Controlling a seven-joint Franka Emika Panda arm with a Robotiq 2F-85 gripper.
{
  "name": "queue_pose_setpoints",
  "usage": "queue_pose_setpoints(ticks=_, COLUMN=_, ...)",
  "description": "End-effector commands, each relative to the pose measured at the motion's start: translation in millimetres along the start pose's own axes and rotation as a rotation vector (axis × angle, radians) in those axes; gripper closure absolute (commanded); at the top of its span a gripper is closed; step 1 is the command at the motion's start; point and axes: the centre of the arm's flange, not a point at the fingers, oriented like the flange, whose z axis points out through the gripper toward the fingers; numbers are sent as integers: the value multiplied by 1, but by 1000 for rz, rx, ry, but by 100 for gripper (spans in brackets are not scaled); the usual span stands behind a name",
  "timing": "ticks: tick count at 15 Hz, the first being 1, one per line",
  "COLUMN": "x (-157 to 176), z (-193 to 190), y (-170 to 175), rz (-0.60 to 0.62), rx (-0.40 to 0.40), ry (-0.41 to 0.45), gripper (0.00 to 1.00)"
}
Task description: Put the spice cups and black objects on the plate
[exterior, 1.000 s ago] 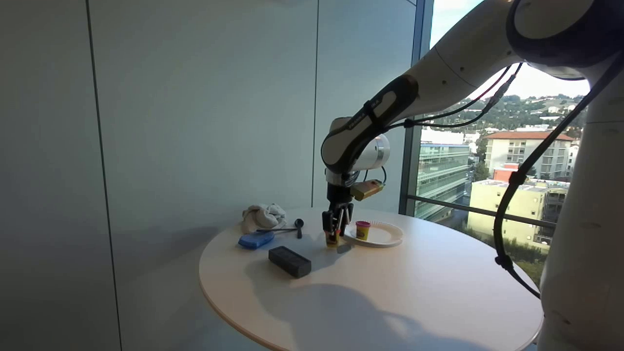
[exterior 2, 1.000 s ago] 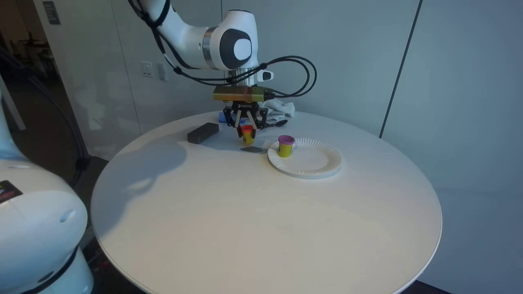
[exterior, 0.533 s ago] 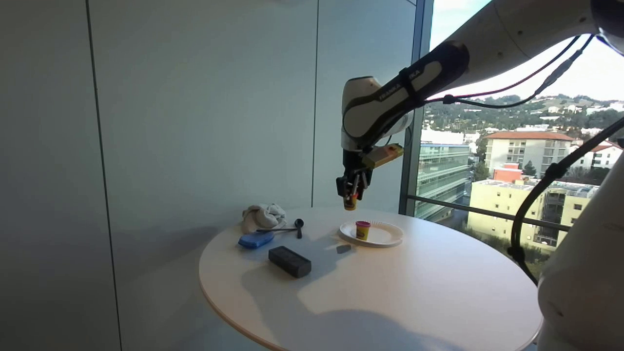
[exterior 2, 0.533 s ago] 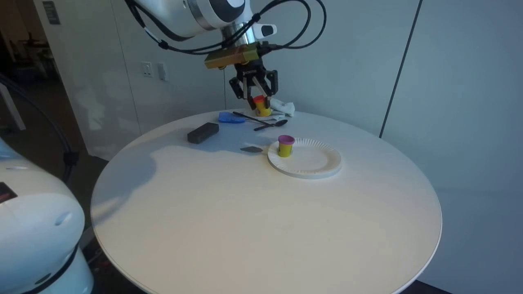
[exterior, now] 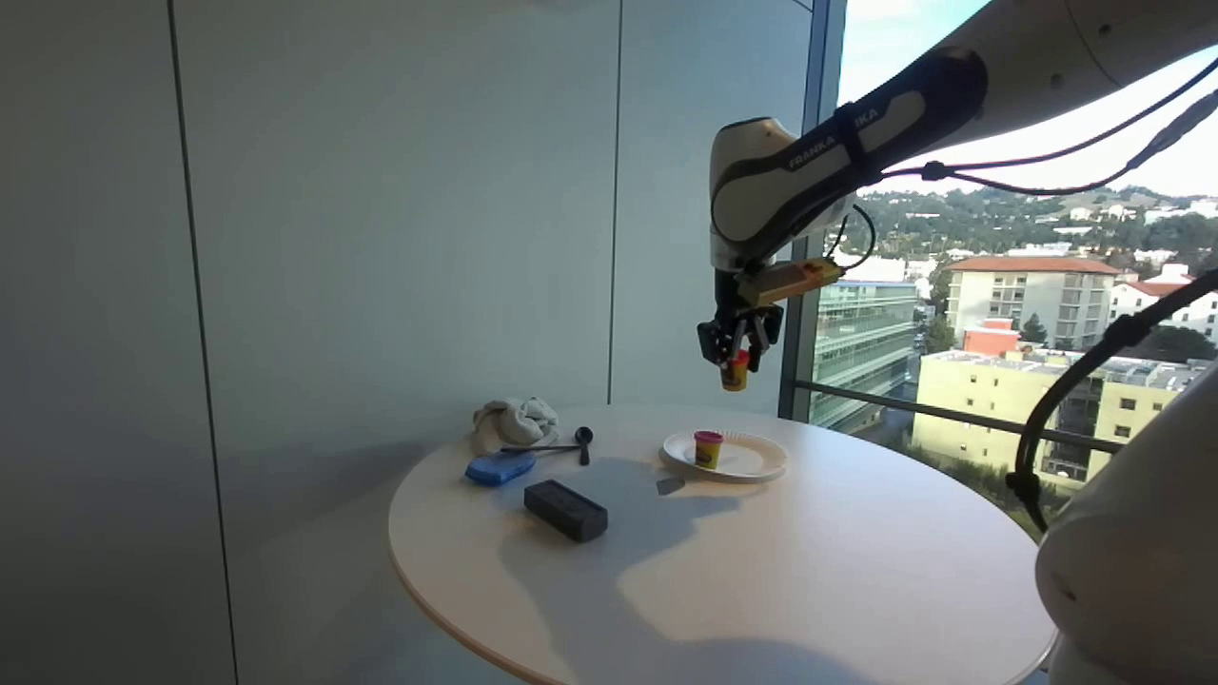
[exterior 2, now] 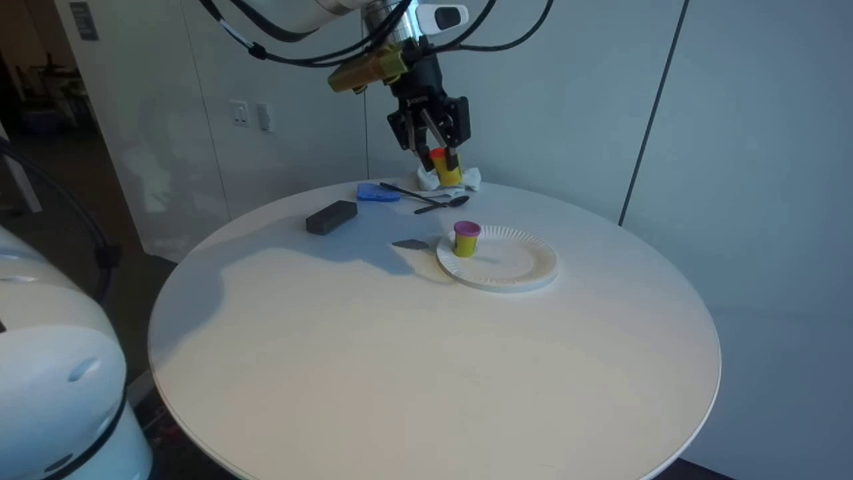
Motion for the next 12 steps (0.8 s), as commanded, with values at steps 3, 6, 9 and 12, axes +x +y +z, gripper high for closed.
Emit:
queue_pose_setpoints(ticks=3, x=33, z=65, y=13, rz=113, rx=-24, ry=-126, gripper=78)
queue_pose_setpoints(ticks=6, x=40, z=98, y=15, rz=138, rx=-47, ry=-188, gripper=78)
queue_pose_setpoints(ticks=9, x=46, z=115, y=20, rz=212, rx=-70, ry=-226, gripper=78)
queue_pose_setpoints(ticks=12, x=50, z=120, y=27, rz=274, rx=-90, ry=-239, gripper=78)
